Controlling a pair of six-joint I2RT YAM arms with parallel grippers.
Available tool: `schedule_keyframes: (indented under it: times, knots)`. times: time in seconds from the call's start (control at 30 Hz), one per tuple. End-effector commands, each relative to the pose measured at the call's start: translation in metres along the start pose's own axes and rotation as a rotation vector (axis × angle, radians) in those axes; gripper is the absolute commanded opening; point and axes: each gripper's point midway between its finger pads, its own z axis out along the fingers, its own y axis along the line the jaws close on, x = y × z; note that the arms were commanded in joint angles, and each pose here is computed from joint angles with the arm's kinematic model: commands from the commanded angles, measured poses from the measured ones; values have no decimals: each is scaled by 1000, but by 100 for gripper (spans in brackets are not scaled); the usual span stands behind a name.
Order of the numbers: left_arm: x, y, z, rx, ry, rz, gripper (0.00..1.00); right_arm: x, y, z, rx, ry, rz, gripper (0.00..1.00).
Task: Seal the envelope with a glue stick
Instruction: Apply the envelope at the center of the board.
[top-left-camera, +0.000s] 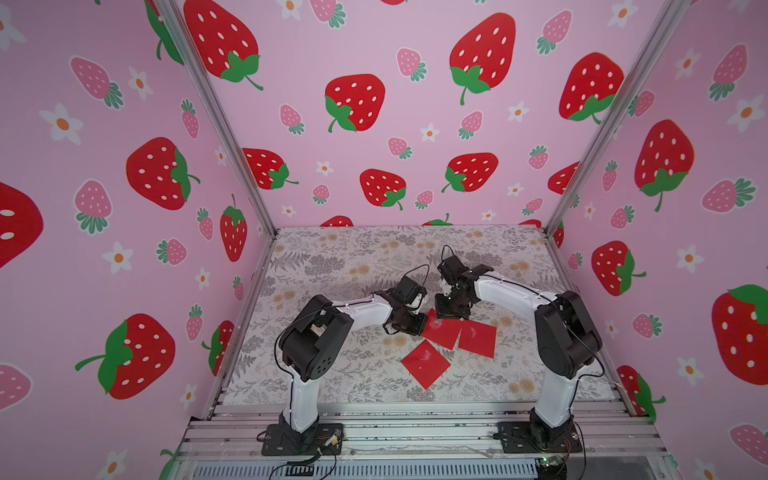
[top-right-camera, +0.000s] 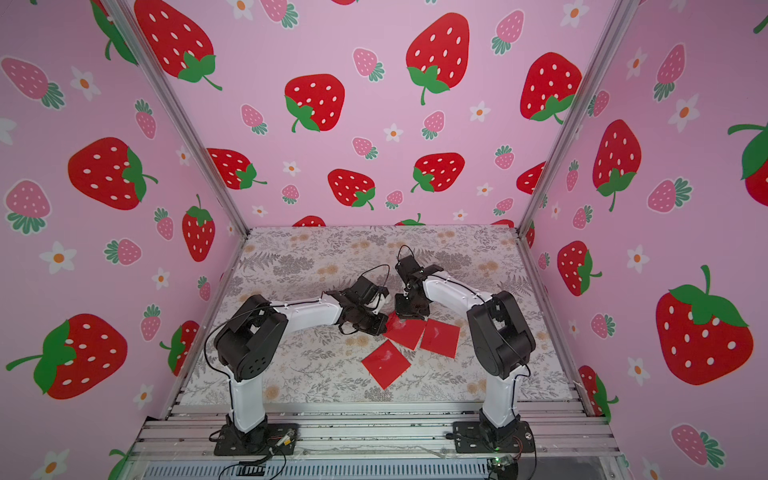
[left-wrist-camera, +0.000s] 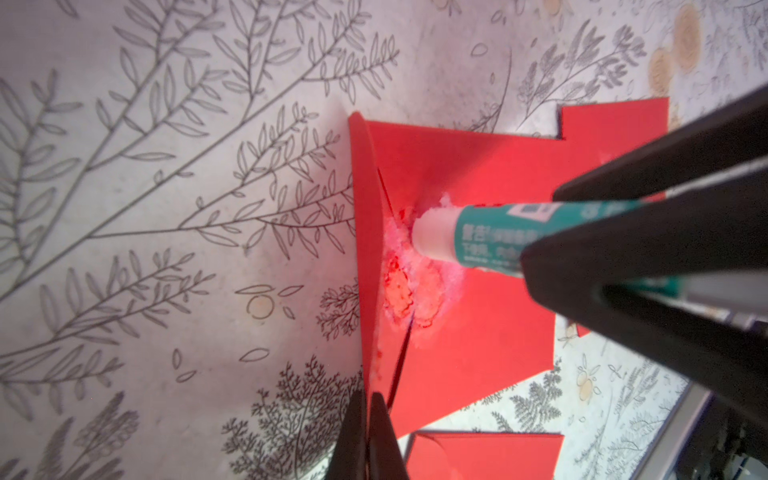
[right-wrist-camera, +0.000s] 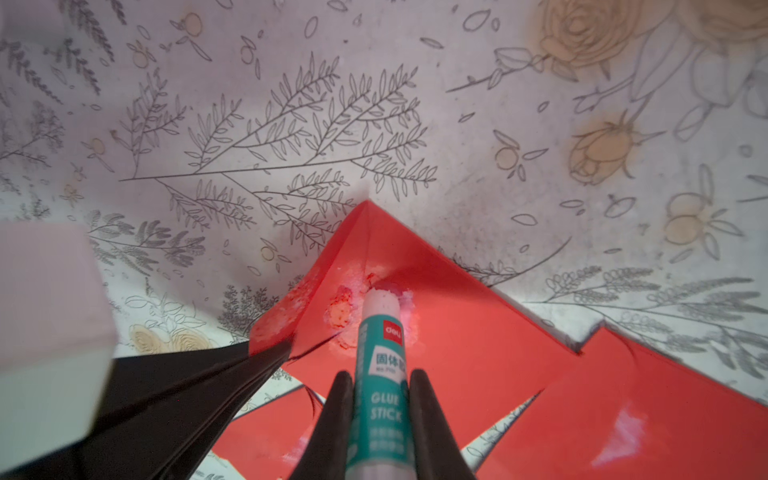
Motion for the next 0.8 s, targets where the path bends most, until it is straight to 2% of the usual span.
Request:
schedule_keyframes:
  times: [0.0, 0.17, 0.37, 0.4, 0.53, 0.77]
  knots:
    - [-3, -4, -7, 8, -2, 8, 0, 9, 3, 8, -41, 45, 15, 0]
    - [-3, -5, -8, 9, -2, 10, 0, 8, -5, 6, -24, 33, 31, 0]
    - [-3, -5, -8, 10, -5, 7, 0, -3, -52, -11, 283, -60, 3, 0]
    - [-3, -5, -8, 10, -5, 9, 0, -5, -52, -13, 299, -68, -9, 0]
    - [-4, -5, -7, 9, -4, 5, 0, -10, -39, -9, 279, -81, -37, 0]
    - [-4, -4, -7, 8, -4, 5, 0, -1, -31, 4, 231, -25, -49, 0]
